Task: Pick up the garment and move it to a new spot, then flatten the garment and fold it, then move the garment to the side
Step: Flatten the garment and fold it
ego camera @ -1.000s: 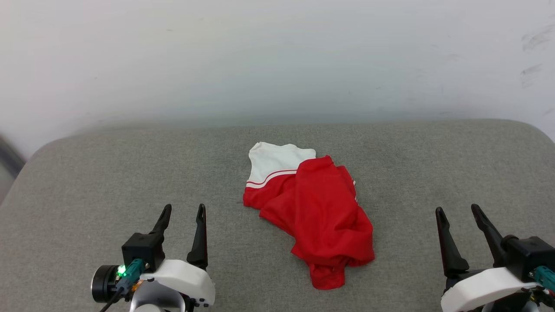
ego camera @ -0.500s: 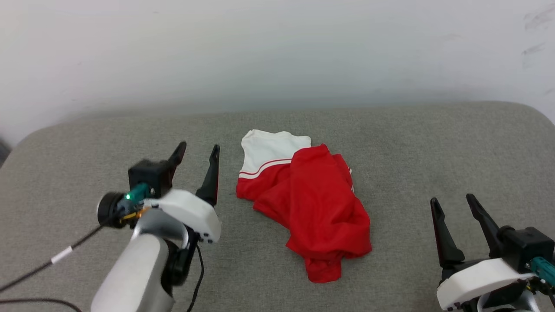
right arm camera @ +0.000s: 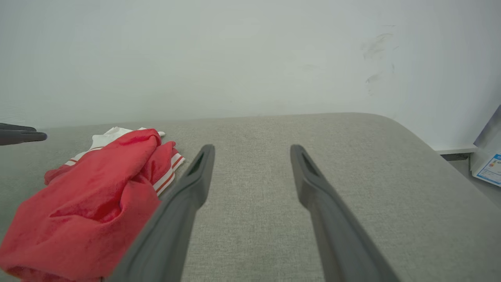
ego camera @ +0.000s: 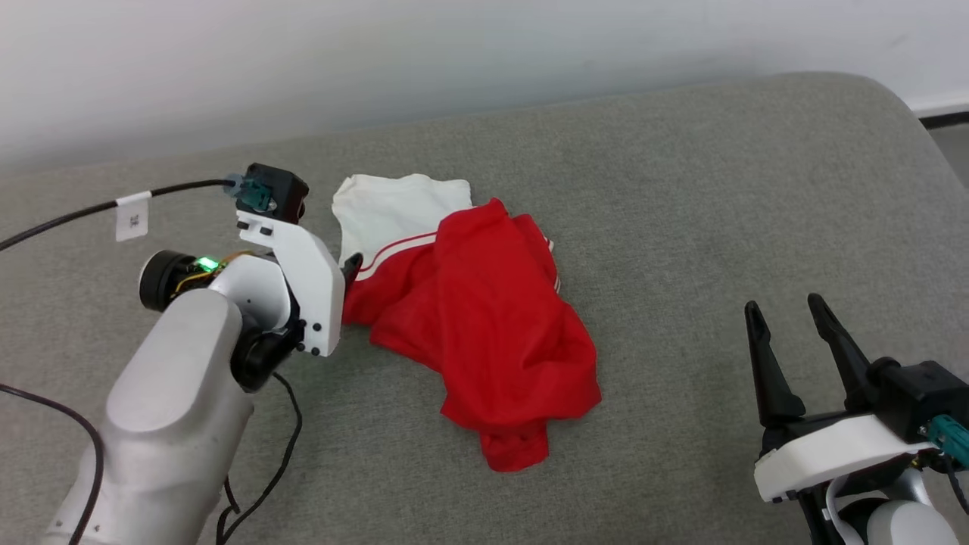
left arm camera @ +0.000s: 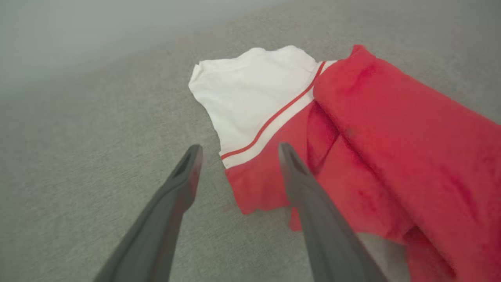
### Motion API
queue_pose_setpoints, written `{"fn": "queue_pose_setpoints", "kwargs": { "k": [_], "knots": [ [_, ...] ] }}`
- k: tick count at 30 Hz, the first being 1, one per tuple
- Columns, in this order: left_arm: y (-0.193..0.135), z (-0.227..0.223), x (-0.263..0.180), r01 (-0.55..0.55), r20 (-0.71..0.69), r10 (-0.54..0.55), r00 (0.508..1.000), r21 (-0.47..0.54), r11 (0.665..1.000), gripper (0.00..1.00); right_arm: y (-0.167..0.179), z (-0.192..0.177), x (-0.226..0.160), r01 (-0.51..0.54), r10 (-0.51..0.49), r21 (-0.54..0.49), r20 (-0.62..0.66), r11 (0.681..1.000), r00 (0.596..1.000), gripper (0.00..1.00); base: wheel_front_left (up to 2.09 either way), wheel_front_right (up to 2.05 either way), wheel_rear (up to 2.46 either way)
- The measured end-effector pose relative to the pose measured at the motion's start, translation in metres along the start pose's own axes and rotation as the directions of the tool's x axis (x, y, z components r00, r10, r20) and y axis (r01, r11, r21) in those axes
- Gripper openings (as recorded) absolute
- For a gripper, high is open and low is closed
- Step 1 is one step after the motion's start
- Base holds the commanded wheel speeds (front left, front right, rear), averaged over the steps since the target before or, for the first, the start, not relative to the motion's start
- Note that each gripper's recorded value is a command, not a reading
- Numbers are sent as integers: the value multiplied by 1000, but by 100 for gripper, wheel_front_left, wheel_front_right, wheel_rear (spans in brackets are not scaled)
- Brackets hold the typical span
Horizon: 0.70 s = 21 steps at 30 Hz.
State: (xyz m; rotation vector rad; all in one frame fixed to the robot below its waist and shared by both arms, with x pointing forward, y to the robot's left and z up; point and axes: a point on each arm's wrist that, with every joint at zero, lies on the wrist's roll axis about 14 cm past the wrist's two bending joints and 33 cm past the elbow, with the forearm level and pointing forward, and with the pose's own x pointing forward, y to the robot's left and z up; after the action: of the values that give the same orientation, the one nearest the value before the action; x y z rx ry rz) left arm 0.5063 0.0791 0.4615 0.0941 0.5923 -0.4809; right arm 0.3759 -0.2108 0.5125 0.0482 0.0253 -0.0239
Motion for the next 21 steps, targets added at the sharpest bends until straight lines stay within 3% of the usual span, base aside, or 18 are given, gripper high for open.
{"fn": "queue_pose_setpoints", "kwargs": {
  "k": [7,11,12,13,14,21],
  "knots": [
    [1,-64,27,42,-326,-48,944,-26,999,100,-16,-24,-2,51,-50,17,-56,999,997,100,0,0,0],
    [2,-78,34,48,-413,-62,909,-44,998,100,-21,-27,-1,67,-66,21,-57,998,996,100,0,0,0],
    [2,-81,35,50,-430,-65,901,-47,998,47,-23,-28,-2,75,-74,23,-60,997,995,100,0,0,0],
    [0,-82,36,56,-437,-71,896,-48,997,10,-26,-29,-4,83,-82,23,-62,996,995,100,0,0,0],
    [-4,-82,37,65,-439,-84,894,-58,996,0,-28,-30,-5,90,-88,22,-64,996,994,100,0,0,0],
    [-6,-67,32,68,-346,-67,936,-8,998,0,-33,-25,-7,102,-101,20,-47,995,994,100,0,0,0]
  ]
}}
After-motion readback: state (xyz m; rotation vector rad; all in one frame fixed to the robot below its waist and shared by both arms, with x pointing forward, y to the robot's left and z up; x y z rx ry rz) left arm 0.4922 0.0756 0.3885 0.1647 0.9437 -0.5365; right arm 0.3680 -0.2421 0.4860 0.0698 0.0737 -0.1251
